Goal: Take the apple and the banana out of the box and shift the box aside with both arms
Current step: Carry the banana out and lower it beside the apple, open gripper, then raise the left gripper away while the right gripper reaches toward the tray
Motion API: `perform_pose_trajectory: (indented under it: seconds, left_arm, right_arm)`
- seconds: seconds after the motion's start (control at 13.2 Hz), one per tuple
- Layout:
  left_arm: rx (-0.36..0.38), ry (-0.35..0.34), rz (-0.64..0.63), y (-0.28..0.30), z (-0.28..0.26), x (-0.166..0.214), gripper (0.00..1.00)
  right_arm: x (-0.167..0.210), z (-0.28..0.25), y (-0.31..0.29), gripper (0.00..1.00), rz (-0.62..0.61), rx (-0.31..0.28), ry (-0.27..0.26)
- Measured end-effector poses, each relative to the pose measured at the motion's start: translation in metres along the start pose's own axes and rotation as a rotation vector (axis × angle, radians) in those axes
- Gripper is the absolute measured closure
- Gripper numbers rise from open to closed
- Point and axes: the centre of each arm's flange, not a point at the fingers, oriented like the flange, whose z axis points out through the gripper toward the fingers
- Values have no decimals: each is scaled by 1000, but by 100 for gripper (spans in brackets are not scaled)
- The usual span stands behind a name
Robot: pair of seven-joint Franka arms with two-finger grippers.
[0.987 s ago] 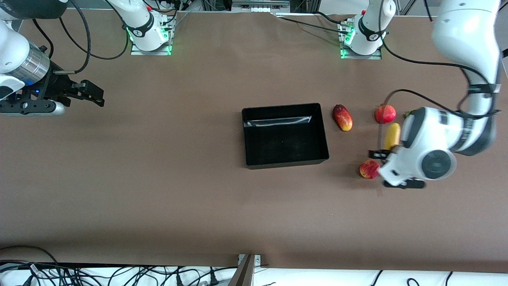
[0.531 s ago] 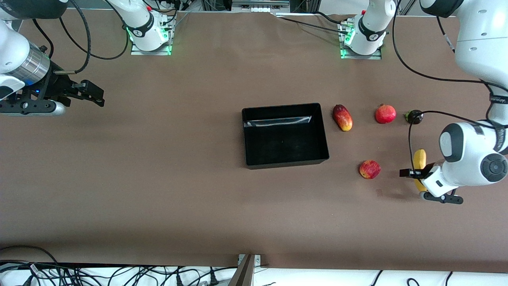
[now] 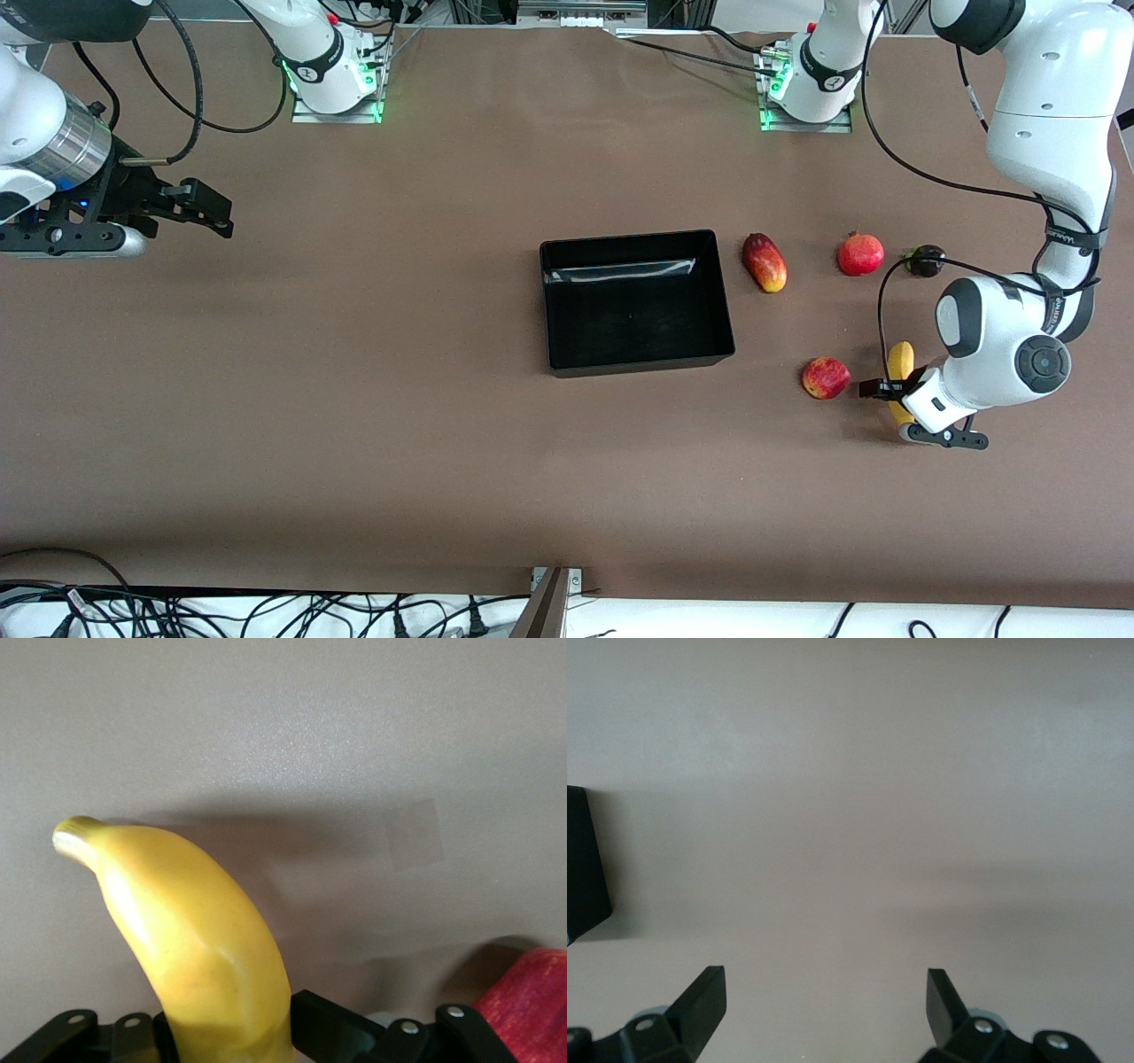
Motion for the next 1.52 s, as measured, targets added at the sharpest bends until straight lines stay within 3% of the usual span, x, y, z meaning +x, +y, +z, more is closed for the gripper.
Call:
perform_pose_trajectory:
  seconds: [0.08,0.23,0.61,0.83,0.99,1.29,1.52]
  left_arm:
    - [0,0,0,0,0,0,63]
    - [1,7,-3,1,-1,1,47]
    - [4,9,-28,0,-22,4,0]
    - [4,-62,-23,5,-89,1,0]
    - [17,-73,-10,20,-166,-10,0]
    - [70,19,16,55,-304,-46,0]
    - [89,105,29,75,-377,-76,0]
  right_arm:
    - [0,0,0,0,0,0,0]
    - [0,0,0,0,0,0,0]
    - [0,0,0,0,0,0,0]
    - [0,0,0,0,0,0,2]
    - [3,-3,-1,0,-1,4,29]
    - [4,-5,-6,0,-19,6,47]
    - [0,20,-47,0,-111,9,-23]
